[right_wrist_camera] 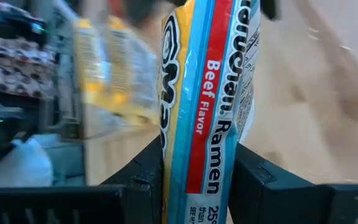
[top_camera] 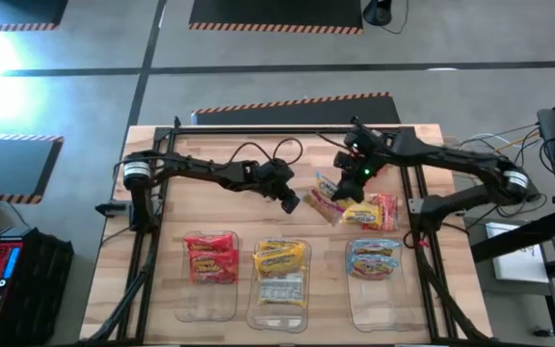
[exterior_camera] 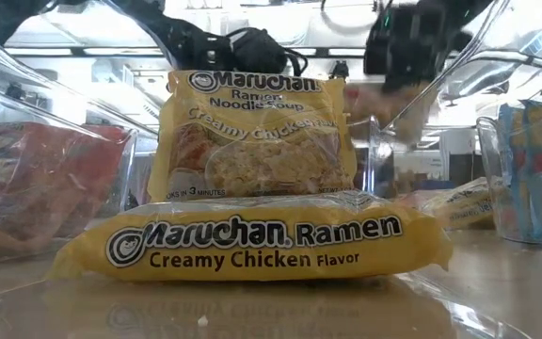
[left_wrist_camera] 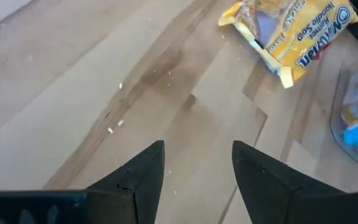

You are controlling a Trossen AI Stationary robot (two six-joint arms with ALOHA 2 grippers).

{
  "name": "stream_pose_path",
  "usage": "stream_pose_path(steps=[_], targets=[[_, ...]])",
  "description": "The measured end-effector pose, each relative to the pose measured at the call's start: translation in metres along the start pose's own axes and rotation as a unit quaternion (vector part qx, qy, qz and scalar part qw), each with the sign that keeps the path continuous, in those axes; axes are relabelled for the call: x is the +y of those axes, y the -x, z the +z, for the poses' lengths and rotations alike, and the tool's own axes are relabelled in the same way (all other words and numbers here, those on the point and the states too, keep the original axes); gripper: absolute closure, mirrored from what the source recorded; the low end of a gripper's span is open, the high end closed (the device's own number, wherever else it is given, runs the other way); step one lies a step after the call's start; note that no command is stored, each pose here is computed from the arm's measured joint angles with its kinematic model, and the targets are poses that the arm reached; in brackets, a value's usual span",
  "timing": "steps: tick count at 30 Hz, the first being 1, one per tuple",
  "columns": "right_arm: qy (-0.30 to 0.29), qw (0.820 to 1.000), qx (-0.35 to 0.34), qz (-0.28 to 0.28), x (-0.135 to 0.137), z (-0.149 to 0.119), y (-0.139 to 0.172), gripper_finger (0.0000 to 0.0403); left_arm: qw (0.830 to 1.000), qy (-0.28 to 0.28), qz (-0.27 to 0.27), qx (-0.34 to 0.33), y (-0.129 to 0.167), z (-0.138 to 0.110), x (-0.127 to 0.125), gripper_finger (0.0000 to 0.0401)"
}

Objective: Sort Maruchan noodles
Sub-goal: Put the blue noodle pack into the right transparent bin

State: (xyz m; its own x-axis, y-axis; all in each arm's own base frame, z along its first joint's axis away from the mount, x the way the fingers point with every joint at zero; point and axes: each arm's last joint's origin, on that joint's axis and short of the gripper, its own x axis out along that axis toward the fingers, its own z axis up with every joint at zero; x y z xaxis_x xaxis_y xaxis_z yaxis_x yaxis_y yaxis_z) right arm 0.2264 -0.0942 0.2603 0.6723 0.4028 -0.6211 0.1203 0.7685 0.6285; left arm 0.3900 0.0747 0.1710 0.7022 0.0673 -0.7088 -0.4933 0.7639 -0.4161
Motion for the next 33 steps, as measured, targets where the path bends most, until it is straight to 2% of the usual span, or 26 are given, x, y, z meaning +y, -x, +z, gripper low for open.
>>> stream_pose_path(steps=[4,9,15,25,30,33], targets=[[-0.005,1.000,-0.003,0.002,0.039,-0.007,0.001,0.0293,1.000,0.001,0.007,0.010,-0.001,-0.006,0.004,0.0230],[-0.007,0.999,0.026,0.017,0.084,-0.025,-0.003,0.0293,1.000,0.002,0.011,0.017,-0.002,-0.011,0.007,0.0230],[-0.016,0.997,0.078,0.018,0.120,-0.051,-0.018,0.0293,1.000,-0.013,0.012,0.019,-0.003,-0.012,0.008,0.0230],[-0.101,0.976,0.193,0.011,0.154,-0.094,-0.029,0.0291,0.999,-0.039,0.012,0.024,-0.003,-0.014,0.008,0.0230],[-0.097,0.962,0.255,-0.026,0.158,-0.114,-0.030,0.0290,0.999,-0.034,0.013,0.024,-0.003,-0.014,0.008,0.0230],[-0.077,0.963,0.258,-0.027,0.160,-0.118,-0.030,0.0291,0.999,-0.025,0.013,0.024,-0.003,-0.014,0.008,0.0230]])
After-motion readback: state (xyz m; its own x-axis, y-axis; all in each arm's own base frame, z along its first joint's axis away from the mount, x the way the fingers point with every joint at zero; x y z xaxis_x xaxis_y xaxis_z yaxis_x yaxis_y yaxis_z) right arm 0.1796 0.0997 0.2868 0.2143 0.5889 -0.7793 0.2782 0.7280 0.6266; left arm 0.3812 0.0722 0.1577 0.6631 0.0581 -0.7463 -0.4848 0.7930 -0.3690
